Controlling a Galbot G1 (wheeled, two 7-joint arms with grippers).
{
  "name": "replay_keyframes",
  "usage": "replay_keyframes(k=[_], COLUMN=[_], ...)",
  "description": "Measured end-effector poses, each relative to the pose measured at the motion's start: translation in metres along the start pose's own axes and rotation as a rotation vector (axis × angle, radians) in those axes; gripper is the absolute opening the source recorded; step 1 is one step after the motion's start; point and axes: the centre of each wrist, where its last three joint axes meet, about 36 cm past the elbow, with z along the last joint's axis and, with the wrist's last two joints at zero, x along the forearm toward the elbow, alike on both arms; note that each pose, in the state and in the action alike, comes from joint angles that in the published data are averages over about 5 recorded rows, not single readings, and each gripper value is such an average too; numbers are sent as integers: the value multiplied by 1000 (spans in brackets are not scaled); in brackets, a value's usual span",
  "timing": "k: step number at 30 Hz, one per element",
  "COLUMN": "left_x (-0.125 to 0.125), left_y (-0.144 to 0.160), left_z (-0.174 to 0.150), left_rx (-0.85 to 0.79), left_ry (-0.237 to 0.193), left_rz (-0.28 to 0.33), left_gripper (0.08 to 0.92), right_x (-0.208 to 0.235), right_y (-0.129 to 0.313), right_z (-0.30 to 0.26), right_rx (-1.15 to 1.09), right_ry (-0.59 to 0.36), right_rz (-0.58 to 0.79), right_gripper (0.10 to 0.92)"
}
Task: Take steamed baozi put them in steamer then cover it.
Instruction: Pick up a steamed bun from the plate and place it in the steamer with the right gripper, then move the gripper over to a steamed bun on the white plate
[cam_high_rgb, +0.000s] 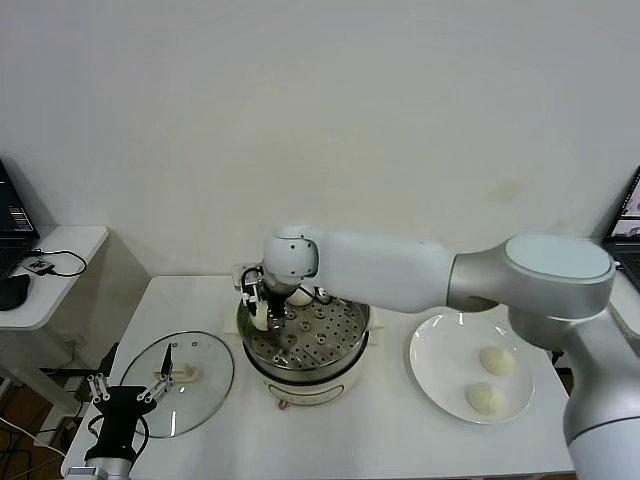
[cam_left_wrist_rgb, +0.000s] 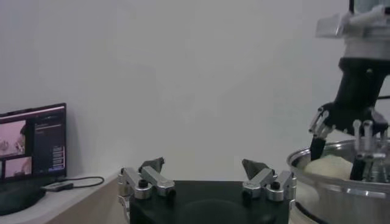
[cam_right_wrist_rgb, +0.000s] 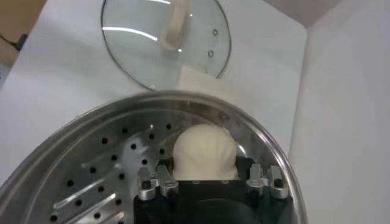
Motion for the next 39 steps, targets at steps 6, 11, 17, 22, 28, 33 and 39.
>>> replay_keyframes(k=[6, 11, 17, 22, 28, 33, 39], left_x=[1, 2, 4, 4, 3, 4, 3], left_y=[-1, -2, -2, -2, -1, 0, -1], left_z=[1, 1, -1, -3, -4, -3, 0], left_rx=[3, 6, 5, 2, -3, -7, -10], left_ry=[2, 4, 5, 0, 1, 6, 12], left_rz=[0, -2, -2, 2, 9, 17, 21], left_gripper=[823, 823, 823, 823, 823, 823, 823], right_x=[-2, 2, 23, 60, 118, 154, 178], right_y=[0, 0, -4, -7, -1, 25, 71], right_z=[-3, -1, 15, 45, 101, 166, 238], right_rx=[-4, -7, -6, 4, 11, 16, 10], right_ry=[12, 27, 36, 44, 39, 52, 85], right_rz=[2, 2, 6, 12, 19, 2, -5], right_gripper=[644, 757, 821, 823, 822, 823, 823])
